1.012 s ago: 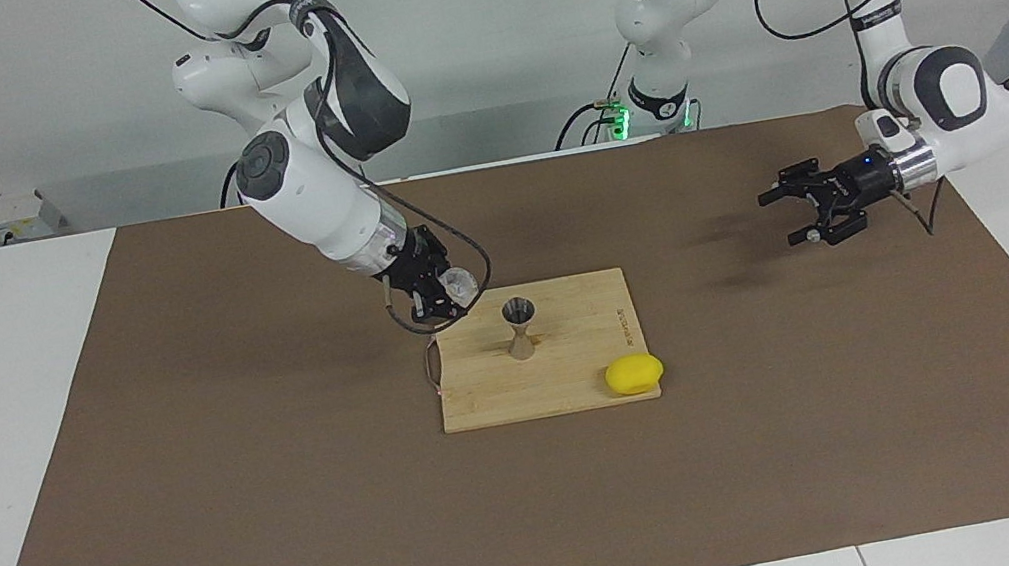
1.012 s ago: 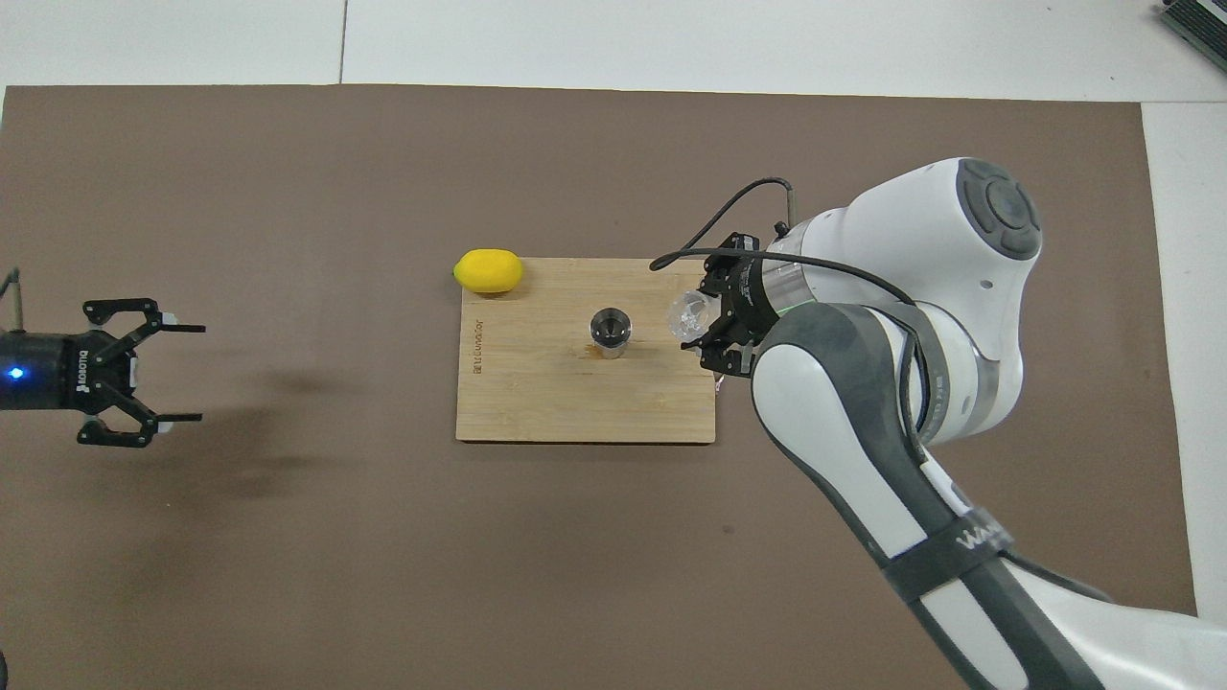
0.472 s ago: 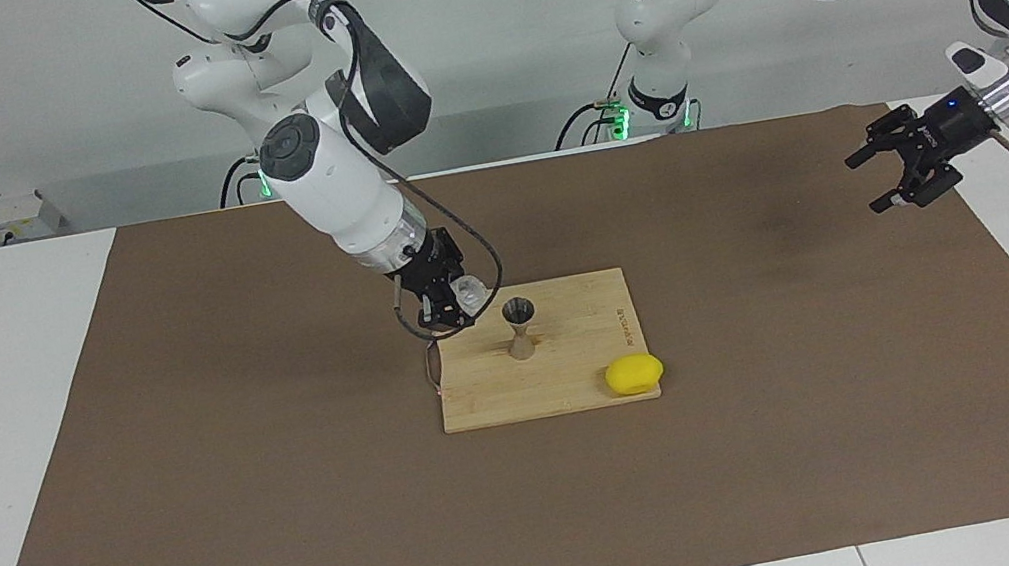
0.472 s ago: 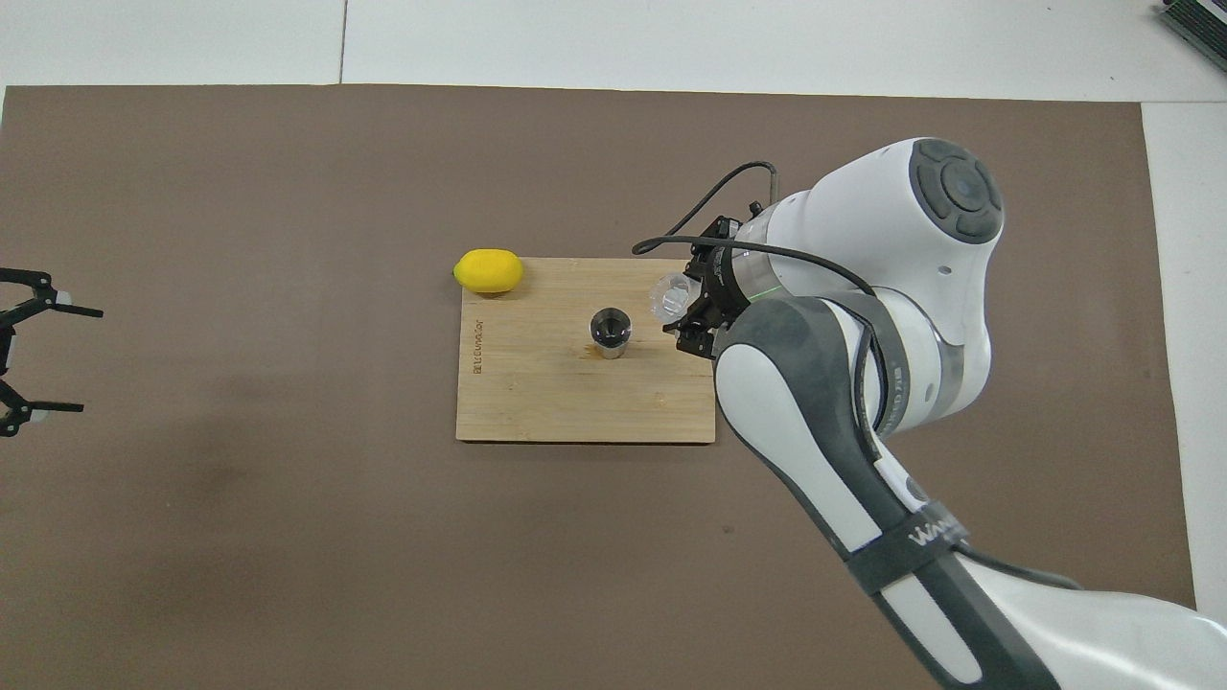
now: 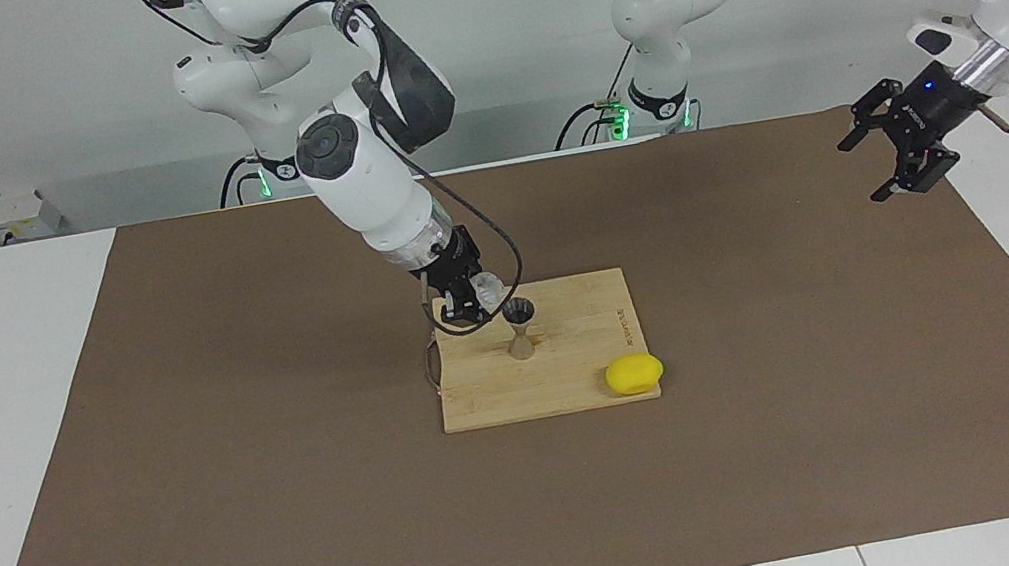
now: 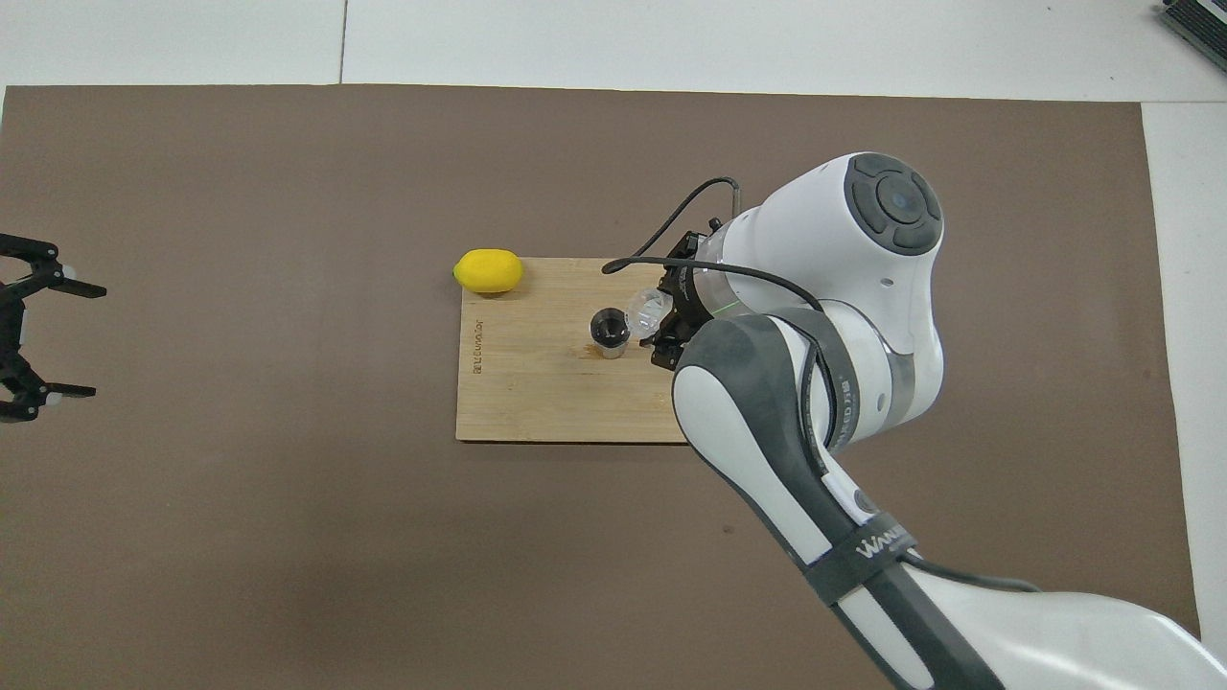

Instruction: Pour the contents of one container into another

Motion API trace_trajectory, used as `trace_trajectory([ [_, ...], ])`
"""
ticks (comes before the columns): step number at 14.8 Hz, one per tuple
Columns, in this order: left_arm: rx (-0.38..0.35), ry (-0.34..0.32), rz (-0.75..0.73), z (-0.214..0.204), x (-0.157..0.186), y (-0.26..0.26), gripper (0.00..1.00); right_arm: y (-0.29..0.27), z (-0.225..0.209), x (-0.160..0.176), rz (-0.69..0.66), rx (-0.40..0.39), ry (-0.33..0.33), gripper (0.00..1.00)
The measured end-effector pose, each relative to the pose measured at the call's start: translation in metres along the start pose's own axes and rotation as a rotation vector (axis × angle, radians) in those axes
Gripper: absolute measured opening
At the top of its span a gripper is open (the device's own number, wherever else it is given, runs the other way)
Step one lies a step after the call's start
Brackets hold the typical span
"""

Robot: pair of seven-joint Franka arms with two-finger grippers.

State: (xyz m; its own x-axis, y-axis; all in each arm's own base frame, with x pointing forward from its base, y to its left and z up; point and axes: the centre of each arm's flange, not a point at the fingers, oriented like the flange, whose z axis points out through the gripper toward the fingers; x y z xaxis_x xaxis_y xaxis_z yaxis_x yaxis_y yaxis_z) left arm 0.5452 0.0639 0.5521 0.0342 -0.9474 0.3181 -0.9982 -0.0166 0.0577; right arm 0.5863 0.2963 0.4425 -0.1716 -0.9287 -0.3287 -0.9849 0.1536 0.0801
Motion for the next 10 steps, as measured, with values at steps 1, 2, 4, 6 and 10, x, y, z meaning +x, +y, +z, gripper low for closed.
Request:
trace_trajectory([
  [1,0.006,-0.028,-0.049,-0.004,0.019,0.004,1.0,0.002,0.002,-0.001,-0.006,-0.01,0.007,0.5],
  [2,0.014,-0.054,-0.112,-0.008,0.036,0.008,1.0,0.005,0.003,-0.002,-0.013,-0.022,0.016,0.5],
  [4,0.034,-0.104,-0.257,-0.013,0.061,0.016,1.0,0.01,0.007,-0.005,-0.038,-0.034,0.039,0.5],
  [6,0.064,-0.154,-0.415,-0.018,0.08,0.023,1.0,0.015,0.01,-0.007,-0.063,-0.045,0.074,0.5],
  [10,0.128,-0.257,-0.715,-0.022,0.101,0.037,1.0,0.017,0.011,-0.007,-0.085,-0.045,0.108,0.5],
])
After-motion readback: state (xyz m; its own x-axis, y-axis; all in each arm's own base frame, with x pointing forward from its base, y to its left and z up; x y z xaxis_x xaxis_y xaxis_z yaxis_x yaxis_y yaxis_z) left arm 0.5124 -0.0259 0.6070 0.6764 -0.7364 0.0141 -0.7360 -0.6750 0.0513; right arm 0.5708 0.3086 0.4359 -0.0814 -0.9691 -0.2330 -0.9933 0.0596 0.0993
